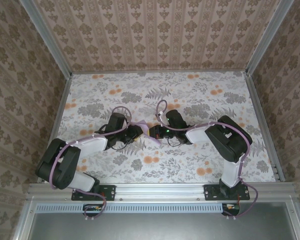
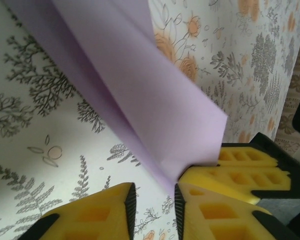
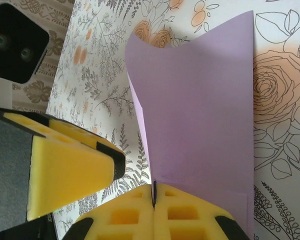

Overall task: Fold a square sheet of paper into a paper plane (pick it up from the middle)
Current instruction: Fold the wing for the fifth time at the center of the table.

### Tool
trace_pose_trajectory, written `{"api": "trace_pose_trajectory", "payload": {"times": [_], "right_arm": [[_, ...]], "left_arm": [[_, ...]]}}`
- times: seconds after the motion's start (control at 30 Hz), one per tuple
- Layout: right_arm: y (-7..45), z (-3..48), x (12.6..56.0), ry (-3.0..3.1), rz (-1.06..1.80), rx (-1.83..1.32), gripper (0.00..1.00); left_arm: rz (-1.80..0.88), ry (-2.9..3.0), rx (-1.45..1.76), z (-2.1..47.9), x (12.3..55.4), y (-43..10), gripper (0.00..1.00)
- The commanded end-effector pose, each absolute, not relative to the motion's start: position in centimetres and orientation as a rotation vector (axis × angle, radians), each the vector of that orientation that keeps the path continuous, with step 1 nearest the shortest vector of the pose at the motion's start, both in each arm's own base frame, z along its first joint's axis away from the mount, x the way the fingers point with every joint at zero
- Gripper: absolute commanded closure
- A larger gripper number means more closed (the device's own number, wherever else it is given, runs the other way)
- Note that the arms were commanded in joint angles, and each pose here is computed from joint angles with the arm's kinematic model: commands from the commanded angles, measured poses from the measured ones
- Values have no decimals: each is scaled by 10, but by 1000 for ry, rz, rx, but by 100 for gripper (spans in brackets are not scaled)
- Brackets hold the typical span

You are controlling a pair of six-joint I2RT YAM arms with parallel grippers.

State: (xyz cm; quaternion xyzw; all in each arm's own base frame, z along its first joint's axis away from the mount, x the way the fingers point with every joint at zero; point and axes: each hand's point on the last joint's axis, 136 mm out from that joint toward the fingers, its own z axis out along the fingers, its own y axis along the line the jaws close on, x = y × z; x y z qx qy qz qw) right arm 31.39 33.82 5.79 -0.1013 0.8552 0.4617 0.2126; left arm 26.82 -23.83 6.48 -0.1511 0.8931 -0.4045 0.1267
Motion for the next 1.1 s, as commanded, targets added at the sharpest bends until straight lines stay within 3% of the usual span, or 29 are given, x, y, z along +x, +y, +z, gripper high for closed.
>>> {"api": "trace_pose_trajectory", "payload": {"times": [0.0, 0.13, 0.23, 0.3, 0.43, 0.6, 1.07], "right_arm": [[335, 56, 307, 2381, 1229, -356, 92], [328, 50, 299, 2389, 1007, -527, 90], [323, 51, 298, 2374, 906, -598, 92], [321, 54, 298, 2340, 850, -638, 93], [320, 66, 297, 2257, 755, -732, 93], [329, 81, 293, 2168, 698, -818, 93], [336, 79, 283, 2081, 507, -950, 93]], "left_arm": [[-1128, 2597, -437, 63, 275, -238, 76], [-1059, 2635, -474, 54, 273, -231, 82], [-1059, 2614, -480, 60, 274, -229, 81], [-1053, 2592, -500, 67, 274, -225, 77], [-1030, 2551, -566, 84, 271, -215, 55], [-1072, 2555, -673, 86, 268, -216, 37], [-1154, 2515, -851, 82, 280, -224, 33]]}}
